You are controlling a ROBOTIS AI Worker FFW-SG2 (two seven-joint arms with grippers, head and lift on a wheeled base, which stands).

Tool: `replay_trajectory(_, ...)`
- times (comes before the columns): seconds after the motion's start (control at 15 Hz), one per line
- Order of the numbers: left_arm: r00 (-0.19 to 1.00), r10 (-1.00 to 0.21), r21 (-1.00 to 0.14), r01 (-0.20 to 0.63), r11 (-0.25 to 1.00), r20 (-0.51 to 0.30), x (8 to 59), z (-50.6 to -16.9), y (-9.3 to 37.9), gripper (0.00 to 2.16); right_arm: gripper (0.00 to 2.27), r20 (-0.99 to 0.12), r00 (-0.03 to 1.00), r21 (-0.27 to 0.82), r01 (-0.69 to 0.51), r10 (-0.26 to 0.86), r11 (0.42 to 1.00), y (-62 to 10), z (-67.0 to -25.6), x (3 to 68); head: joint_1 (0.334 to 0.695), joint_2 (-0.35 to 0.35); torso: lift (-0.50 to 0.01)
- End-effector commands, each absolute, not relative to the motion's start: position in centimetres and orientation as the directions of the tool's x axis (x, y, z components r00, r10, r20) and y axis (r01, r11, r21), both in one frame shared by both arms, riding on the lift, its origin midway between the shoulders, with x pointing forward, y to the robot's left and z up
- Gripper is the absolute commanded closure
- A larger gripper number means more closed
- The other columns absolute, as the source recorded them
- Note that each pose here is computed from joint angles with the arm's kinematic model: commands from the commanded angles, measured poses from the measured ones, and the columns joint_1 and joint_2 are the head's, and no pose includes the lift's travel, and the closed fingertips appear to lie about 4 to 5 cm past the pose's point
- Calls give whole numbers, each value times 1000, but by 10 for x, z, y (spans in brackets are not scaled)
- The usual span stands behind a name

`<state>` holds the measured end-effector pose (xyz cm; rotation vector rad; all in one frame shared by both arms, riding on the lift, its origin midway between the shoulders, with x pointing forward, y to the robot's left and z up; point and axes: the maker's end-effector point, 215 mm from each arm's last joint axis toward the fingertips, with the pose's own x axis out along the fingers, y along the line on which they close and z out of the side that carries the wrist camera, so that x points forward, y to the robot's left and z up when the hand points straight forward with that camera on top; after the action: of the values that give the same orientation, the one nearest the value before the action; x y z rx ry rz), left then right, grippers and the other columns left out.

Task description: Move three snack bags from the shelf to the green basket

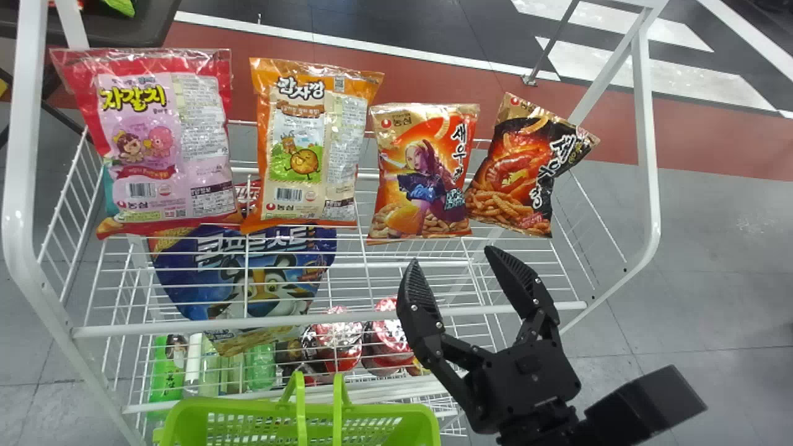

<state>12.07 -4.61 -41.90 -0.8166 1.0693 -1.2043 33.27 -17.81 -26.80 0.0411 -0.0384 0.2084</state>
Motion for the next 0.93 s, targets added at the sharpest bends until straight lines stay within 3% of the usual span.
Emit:
replay_trajectory(0.0, 21, -979, -927, 318, 197, -201, 121, -419, -47, 1760, 147, 39, 977, 36, -209, 208, 977, -178, -269, 333, 695, -350, -48)
replay_trajectory(0.87, 14, -981, -929, 319, 189, -195, 118, -417, -50, 1760, 147, 41, 977, 37, -211, 209, 977, -177, -268, 340, 695, -350, -48)
